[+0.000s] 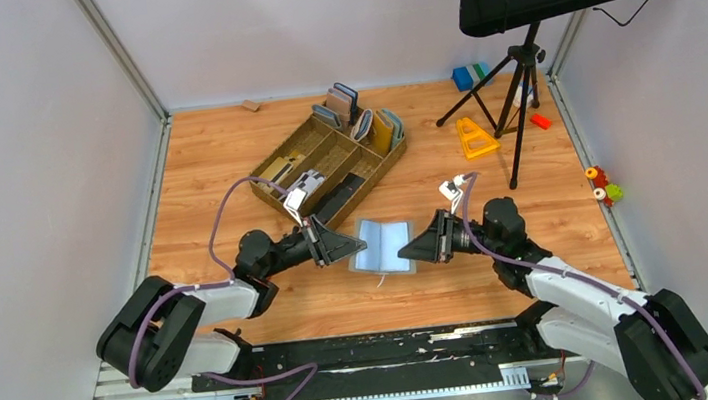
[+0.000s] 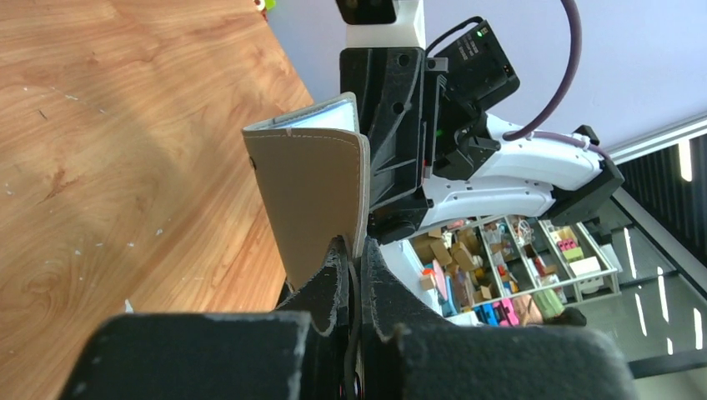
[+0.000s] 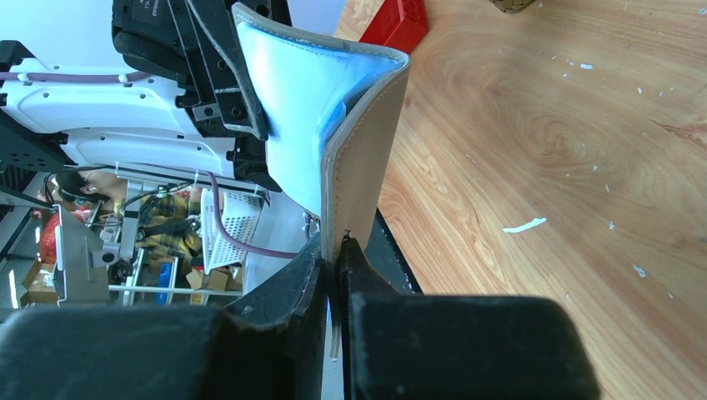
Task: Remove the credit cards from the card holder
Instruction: Place the card holder at the center of the board.
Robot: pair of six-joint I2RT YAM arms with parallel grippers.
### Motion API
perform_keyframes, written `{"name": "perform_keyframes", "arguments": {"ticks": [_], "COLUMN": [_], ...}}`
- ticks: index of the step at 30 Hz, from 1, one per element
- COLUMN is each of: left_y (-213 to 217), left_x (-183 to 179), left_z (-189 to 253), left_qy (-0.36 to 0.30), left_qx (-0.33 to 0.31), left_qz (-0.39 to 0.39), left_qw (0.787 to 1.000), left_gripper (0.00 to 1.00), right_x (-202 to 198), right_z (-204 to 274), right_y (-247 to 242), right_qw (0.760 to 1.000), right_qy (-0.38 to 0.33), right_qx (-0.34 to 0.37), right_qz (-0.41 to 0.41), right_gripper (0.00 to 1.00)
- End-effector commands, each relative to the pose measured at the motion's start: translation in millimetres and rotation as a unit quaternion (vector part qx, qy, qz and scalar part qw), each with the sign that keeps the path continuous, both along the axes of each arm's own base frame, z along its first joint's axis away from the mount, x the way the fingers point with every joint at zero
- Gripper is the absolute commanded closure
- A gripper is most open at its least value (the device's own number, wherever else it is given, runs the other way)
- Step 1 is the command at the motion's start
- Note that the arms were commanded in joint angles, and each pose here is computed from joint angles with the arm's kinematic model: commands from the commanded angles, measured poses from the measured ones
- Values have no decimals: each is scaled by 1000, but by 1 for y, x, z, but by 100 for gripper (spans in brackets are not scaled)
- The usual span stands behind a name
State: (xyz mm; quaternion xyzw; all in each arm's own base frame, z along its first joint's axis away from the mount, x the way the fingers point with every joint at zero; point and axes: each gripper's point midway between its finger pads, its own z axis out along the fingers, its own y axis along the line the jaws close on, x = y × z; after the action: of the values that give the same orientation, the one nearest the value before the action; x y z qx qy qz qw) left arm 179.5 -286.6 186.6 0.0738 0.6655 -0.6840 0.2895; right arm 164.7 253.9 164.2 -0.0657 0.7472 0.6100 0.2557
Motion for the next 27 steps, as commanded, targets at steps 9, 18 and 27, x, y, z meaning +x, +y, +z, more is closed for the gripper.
{"name": "perform_keyframes", "arguments": {"ticks": [9,18,27], "left_y": [-23,-34,-47], "left_x": [2,1,-3], "left_z": [5,4,5], "left_qy": [-24,-7,4], "left_qx": [3,-13,-37], "left_qz": [-13,-24,-45], "left_qw": [1000,1000,998], "left_gripper": [100,100,100], "right_x": [6,8,9], "right_z": [36,34,25], "right_y": [15,17,18], "right_qw": [997,997,998], "right_qy": [-52,-47,-34], "right_qx": [49,52,38], "right_qz": [29,29,28], "right_gripper": [100,100,100]}}
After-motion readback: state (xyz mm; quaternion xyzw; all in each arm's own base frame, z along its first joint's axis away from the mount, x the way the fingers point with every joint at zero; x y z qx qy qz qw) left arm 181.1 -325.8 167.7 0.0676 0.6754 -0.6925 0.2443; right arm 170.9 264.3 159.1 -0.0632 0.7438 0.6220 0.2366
